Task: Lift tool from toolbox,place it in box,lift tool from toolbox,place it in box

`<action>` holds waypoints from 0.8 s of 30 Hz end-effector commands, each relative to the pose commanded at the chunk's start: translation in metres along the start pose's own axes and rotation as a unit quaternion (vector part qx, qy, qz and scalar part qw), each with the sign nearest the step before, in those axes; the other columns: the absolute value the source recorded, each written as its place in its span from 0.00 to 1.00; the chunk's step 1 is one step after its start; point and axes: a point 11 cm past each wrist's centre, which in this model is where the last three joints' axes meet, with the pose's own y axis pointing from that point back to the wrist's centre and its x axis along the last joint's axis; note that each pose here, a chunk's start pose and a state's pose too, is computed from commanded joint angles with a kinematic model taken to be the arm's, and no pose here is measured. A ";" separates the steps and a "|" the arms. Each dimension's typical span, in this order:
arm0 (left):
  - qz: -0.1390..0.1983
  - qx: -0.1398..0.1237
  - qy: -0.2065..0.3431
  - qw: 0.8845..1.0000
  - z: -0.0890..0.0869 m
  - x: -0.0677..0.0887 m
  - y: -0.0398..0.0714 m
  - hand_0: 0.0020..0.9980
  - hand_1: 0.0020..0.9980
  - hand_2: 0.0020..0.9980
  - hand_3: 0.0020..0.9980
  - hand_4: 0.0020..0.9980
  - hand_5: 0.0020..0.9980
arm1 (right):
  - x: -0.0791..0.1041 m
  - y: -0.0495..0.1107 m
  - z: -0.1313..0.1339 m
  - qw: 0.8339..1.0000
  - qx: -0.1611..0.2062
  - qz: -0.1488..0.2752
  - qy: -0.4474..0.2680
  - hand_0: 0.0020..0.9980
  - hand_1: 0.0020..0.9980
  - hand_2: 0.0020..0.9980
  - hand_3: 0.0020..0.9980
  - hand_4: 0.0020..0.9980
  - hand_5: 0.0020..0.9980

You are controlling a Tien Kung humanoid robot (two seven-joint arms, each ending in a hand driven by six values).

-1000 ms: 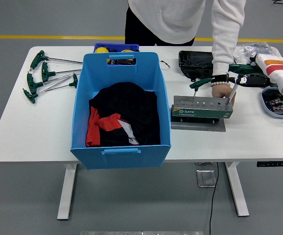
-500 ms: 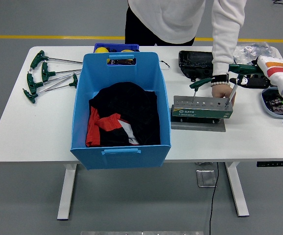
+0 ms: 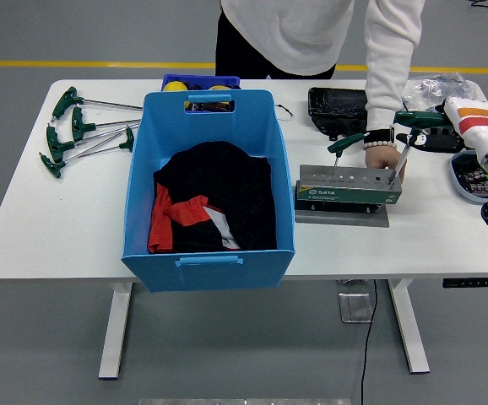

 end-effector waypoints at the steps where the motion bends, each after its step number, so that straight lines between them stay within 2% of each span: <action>1: 0.000 0.000 0.000 1.000 0.000 0.000 0.000 0.81 0.85 0.85 0.76 0.76 0.64 | 0.000 0.000 0.000 1.000 -0.001 0.001 0.000 0.18 0.13 0.15 0.18 1.00 0.82; 2: 0.000 -0.001 0.000 1.000 0.001 0.000 0.000 0.81 0.85 0.85 0.76 0.76 0.64 | 0.000 0.000 0.001 1.000 -0.002 0.003 0.000 0.16 0.10 0.13 0.13 1.00 0.81; 7: -0.001 -0.002 -0.001 1.000 0.003 -0.001 0.000 0.81 0.85 0.85 0.76 0.76 0.64 | 0.003 -0.001 0.003 1.000 -0.006 0.018 0.000 0.16 0.10 0.13 0.13 1.00 0.81; 8: -0.001 -0.002 -0.001 1.000 0.003 -0.001 0.000 0.81 0.84 0.85 0.76 0.76 0.63 | 0.003 -0.001 0.004 1.000 -0.005 0.021 -0.001 0.12 0.06 0.09 0.06 1.00 0.76; 13: -0.001 -0.002 0.000 1.000 0.003 -0.001 0.000 0.81 0.84 0.85 0.76 0.76 0.63 | 0.002 0.001 0.004 1.000 0.003 0.029 0.004 0.12 0.06 0.09 0.06 1.00 0.76; 14: -0.001 -0.002 0.000 1.000 0.003 -0.001 0.000 0.81 0.84 0.85 0.75 0.76 0.63 | 0.002 0.002 0.004 0.999 0.004 0.031 0.005 0.10 0.03 0.05 0.01 1.00 0.68; 24: -0.002 0.000 -0.002 1.000 0.002 -0.002 0.000 0.81 0.84 0.85 0.75 0.76 0.64 | 0.011 0.003 0.002 0.997 0.019 0.070 0.007 0.08 0.00 0.02 0.00 1.00 0.65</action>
